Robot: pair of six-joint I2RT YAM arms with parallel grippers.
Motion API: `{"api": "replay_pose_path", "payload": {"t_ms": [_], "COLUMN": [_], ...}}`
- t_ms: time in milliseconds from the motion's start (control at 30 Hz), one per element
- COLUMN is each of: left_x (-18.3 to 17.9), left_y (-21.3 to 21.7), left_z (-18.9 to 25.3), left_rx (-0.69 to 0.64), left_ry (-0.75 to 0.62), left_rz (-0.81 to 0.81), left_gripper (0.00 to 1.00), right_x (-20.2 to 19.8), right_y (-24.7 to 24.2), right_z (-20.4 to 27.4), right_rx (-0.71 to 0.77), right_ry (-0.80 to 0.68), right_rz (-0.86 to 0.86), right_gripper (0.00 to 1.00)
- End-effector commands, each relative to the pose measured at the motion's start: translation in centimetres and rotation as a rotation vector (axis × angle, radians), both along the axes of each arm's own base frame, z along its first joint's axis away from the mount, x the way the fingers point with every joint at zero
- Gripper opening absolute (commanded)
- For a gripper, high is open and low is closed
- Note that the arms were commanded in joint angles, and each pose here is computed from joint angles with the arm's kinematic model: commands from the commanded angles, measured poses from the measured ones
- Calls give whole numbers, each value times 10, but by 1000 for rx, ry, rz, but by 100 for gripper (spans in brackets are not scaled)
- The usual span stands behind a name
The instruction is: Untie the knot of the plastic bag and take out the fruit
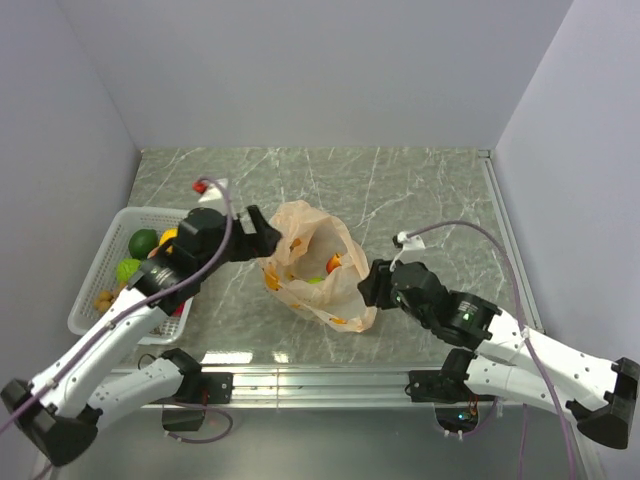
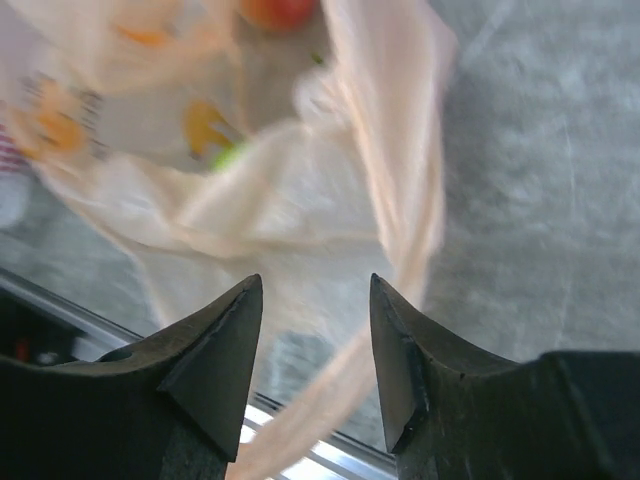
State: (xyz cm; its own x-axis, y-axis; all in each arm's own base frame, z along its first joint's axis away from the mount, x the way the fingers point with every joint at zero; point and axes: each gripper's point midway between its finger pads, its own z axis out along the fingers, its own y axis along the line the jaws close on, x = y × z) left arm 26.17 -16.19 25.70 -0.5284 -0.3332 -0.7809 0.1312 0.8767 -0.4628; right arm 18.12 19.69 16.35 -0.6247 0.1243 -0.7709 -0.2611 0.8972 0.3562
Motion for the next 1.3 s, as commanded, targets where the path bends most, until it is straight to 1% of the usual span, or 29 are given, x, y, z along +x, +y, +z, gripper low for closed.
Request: {"api": "replay_pose_path", "payload": {"t_ms": [0,33,67,100,167,200,233,300,333,400,433,467,533,567,600,633,733,767,833,867,1000,1033,1067,1167,1267], "left_x": [-8,-3,-4,-7,-5,-8,-9,-13,-14,-19,-21,-22,-25,-25,-29,-30,-38,-41,-48,-50,-61,-60,-56,-49,-39], "left_y": [-57,-62,-68,-77,-83,-88,-91,-95,-97,-102,-105,-107,-114,-117,-122,-125,-142,-146,-158,-163,-182,-182,-180,-175,-172], "left_z": [28,22,18,17,4,0,-8,-15,-20,-29,-30,-32,-37,-37,-41,-42,-44,-45,-50,-53,-73,-78,-83,-106,-124], "left_rx": [-65,-42,-36,-34,-13,-10,2,11,19,38,40,45,58,57,61,61,50,55,67,73,144,159,161,201,246], "left_ry": [-62,-52,-44,-44,-20,-12,4,13,22,36,37,37,45,42,49,49,56,57,63,69,107,116,130,176,180], "left_rz": [-167,-157,-163,-183,-175,-185,-191,-197,-203,-221,-229,-235,-254,-260,-279,-290,-338,-352,-377,-386,-405,-392,-340,-254,-197], "left_gripper": [96,96,96,96,96,96,96,96,96,96,96,96,96,96,96,96,95,95,94,94,92,92,91,88,86], "right_x": [20,23,30,36,46,50,52,51,49,34,28,16,3,-7,-10,-18,-21,-21,-22,-21,-21,-21,-21,-21,-21], "right_y": [29,36,47,58,76,83,94,104,108,108,105,95,85,74,70,59,48,47,44,45,48,45,45,42,39], "right_z": [48,51,65,54,60,55,37,17,-3,-41,-52,-75,-91,-109,-111,-125,-136,-137,-143,-144,-147,-149,-148,-147,-147], "right_rx": [50,40,49,9,23,20,-9,-11,-33,-54,-64,-92,-95,-105,-92,-112,-122,-122,-132,-125,-111,-115,-104,-90,-79], "right_ry": [-107,-110,-138,-113,-119,-110,-73,-25,16,101,124,168,199,236,239,262,273,273,276,275,279,279,277,269,267], "right_rz": [46,61,76,85,98,101,120,133,141,168,170,164,158,144,138,132,104,98,91,90,84,77,69,58,45], "right_gripper": [56,57,57,57,57,57,57,57,57,57,57,56,55,54,53,51,44,40,37,34,31,31,30,30,29]}}
